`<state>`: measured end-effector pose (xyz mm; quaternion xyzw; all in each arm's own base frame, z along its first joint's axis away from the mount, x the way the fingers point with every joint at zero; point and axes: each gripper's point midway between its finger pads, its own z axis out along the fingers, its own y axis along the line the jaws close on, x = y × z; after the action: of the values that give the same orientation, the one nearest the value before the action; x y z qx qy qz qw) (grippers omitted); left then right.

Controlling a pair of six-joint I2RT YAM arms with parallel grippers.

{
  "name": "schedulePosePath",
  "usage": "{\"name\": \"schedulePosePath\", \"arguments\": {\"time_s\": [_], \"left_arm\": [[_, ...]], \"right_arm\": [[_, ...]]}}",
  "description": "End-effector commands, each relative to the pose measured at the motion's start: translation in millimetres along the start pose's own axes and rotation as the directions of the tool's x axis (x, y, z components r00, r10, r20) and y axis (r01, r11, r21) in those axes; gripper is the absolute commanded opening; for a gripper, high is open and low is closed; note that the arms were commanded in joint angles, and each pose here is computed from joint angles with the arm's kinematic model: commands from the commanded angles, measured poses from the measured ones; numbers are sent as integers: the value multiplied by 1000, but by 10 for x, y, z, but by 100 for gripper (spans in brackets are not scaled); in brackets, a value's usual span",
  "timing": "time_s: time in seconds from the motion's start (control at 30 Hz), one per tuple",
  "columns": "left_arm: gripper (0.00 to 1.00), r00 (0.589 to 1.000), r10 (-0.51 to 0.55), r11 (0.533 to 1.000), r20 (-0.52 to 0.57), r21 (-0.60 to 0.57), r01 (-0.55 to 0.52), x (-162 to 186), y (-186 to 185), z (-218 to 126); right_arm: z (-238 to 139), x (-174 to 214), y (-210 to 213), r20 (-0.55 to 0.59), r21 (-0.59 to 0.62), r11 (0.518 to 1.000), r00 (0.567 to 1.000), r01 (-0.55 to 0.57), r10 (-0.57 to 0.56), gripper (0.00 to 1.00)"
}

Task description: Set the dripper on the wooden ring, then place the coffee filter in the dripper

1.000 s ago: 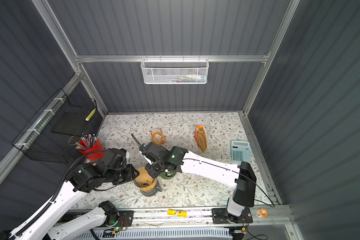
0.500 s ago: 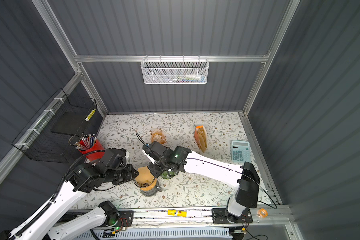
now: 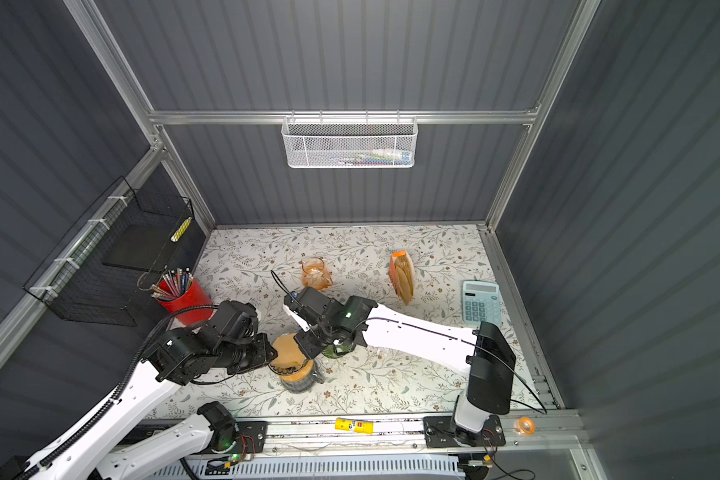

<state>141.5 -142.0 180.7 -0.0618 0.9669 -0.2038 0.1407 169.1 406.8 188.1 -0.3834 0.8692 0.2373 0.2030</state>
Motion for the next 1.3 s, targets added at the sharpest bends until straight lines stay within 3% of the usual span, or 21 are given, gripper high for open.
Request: {"name": "schedulePosePath", "arguments": {"time_s": [0.0, 1.27], "left_arm": [[19, 1000, -4, 1000, -10, -4, 4, 52, 39, -9], [19, 1000, 2, 1000, -7, -13, -2, 37, 47, 21]], "right_arm": [[61, 40, -23, -15, 1, 1000, 1000, -16, 16, 8], [146, 87, -151, -41, 69, 998, 999, -5, 8, 6]]}}
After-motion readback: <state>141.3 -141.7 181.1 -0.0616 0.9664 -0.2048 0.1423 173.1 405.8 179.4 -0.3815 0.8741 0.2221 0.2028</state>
